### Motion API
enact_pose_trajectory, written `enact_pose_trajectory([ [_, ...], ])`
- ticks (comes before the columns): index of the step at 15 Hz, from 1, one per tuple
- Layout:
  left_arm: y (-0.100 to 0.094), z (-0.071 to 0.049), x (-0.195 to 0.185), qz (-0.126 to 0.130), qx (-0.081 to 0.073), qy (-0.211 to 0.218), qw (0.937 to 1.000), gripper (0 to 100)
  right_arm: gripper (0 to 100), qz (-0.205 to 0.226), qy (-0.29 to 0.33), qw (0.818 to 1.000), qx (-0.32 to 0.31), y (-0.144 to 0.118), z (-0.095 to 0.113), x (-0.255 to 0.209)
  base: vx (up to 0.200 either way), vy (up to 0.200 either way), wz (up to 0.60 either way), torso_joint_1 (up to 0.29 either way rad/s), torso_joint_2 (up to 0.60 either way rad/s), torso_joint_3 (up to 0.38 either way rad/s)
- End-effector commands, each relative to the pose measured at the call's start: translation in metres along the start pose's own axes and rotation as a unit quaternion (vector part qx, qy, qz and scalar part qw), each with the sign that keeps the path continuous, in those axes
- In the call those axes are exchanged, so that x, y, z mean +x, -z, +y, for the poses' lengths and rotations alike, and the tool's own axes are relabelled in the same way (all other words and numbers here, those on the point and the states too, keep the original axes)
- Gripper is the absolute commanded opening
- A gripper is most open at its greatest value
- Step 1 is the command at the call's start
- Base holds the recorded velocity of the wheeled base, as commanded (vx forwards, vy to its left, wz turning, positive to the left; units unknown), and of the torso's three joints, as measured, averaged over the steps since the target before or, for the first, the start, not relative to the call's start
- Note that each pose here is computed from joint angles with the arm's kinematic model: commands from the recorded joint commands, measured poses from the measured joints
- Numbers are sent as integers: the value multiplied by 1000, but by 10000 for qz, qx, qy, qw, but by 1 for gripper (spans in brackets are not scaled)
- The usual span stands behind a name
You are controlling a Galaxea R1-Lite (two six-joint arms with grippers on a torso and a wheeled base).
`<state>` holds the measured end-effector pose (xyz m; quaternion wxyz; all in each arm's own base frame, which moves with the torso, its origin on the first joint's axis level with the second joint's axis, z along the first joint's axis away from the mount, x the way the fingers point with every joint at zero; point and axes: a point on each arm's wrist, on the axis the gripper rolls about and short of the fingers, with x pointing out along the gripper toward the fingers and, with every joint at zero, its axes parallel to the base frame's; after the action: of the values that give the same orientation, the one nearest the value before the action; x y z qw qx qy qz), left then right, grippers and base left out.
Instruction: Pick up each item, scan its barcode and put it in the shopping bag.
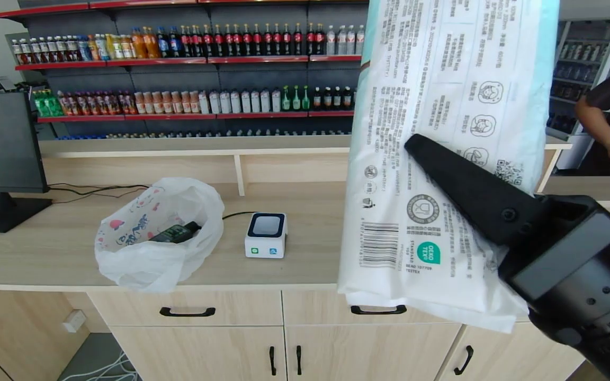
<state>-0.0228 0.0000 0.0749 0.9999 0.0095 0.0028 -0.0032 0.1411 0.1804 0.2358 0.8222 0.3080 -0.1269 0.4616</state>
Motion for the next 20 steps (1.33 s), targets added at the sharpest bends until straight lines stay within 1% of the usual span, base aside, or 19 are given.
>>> enact_pose_trajectory([
  [1,0,0,0,2,-3,-1,10000,100,0,132,168,9997,-87,9,-10,3,0,0,0,0,0,0],
  [2,0,0,0,-6,-10,-9,10000,100,0,450,545,9964,-475,19,-27,-7,0,0,0,0,0,0],
  [3,0,0,0,-6,-41,-1,10000,100,0,822,999,9863,-1021,25,-48,-21,0,0,0,0,0,0],
  [4,0,0,0,-5,-41,-17,10000,100,0,996,1274,9770,-1387,26,-64,-28,0,0,0,0,0,0],
  [5,0,0,0,-5,-41,-17,10000,100,0,1126,1387,9695,-1679,27,-77,-30,0,0,0,0,0,0],
  [6,0,0,0,-5,-41,-17,10000,100,0,1033,1532,9602,-2094,20,-89,-25,0,0,0,0,0,0],
  [7,0,0,0,-6,-41,-9,10000,100,0,947,1484,9501,-2575,15,-93,-16,0,0,0,0,0,0],
  [8,0,0,0,-6,-49,-9,10000,100,0,929,1429,9442,-2817,15,-95,-11,0,0,0,0,0,0],
  [10,0,0,0,-6,-79,-17,10000,100,0,996,1478,9345,-3082,16,-97,-13,0,0,0,0,0,0],
  [11,-1,0,0,-13,-87,-17,10000,100,0,1008,1598,9295,-3166,14,-102,-17,0,0,0,0,0,0],
  [13,-1,0,0,-13,-87,-17,10000,100,0,772,1857,9209,-3339,1,-114,-15,0,0,0,0,0,0],
  [14,0,0,0,-6,-87,-17,10000,100,0,637,2051,9143,-3435,-7,-123,-13,0,0,0,0,0,0],
  [15,-1,0,0,-13,-79,-17,10000,100,0,367,2336,9027,-3596,-24,-136,-11,0,0,0,0,0,0],
  [16,-1,0,0,-13,-87,-9,10000,100,0,212,2594,8931,-3669,-35,-144,-14,-200,0,0,2,2,2],
  [20,0,0,0,-6,-79,-17,10000,100,0,316,2682,8927,-3608,-29,-152,-15,-200,0,0,15,10,0],
])
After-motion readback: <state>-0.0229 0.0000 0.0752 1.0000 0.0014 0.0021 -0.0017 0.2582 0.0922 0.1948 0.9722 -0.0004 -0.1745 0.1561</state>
